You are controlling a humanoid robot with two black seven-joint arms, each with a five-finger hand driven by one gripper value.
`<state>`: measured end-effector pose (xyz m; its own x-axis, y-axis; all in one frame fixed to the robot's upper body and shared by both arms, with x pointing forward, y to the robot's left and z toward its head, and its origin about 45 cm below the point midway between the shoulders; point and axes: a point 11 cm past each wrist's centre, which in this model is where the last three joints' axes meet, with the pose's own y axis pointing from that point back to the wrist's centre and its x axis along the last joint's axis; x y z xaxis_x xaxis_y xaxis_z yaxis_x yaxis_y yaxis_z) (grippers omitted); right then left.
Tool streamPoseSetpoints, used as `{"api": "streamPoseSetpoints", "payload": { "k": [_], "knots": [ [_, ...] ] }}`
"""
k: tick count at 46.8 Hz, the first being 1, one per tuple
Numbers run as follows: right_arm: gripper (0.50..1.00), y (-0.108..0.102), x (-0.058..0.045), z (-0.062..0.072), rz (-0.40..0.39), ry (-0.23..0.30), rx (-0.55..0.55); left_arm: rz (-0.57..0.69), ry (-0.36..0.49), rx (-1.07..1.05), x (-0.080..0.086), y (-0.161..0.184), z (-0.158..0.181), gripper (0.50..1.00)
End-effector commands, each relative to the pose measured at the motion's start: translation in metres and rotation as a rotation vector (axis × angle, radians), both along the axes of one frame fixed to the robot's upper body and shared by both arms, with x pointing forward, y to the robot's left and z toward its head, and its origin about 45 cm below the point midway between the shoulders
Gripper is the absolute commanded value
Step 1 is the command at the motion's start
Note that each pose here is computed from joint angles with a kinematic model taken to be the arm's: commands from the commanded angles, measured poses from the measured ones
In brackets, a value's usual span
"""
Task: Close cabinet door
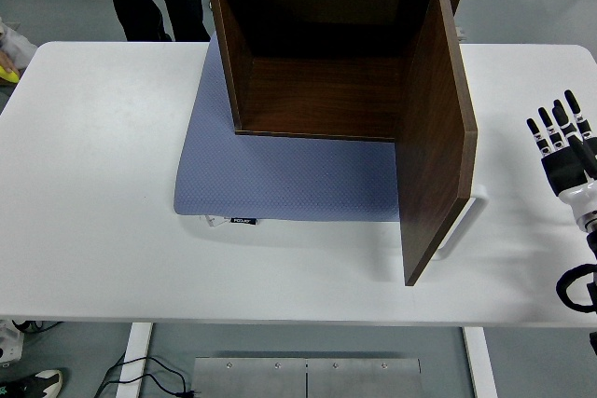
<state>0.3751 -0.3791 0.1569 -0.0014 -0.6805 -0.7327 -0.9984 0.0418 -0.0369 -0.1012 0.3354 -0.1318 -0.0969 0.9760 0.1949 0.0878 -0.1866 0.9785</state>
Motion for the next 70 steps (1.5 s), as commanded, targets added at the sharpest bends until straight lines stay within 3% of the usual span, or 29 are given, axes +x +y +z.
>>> {"api": "streamPoseSetpoints", "payload": {
  "k": [1, 70],
  "knots": [
    [1.000, -0.0002, 0.0000, 0.0002, -0.001, -0.001, 0.000, -0.001, 0.001, -0.001, -0.0005, -0.0002, 0.0000, 1.000],
    [1.000, -0.0090, -0.0004, 0.0043, -0.006, -0.004, -0.022, 0.003, 0.008, -0.003, -0.0050, -0.0005, 0.0006, 1.000]
  ]
}}
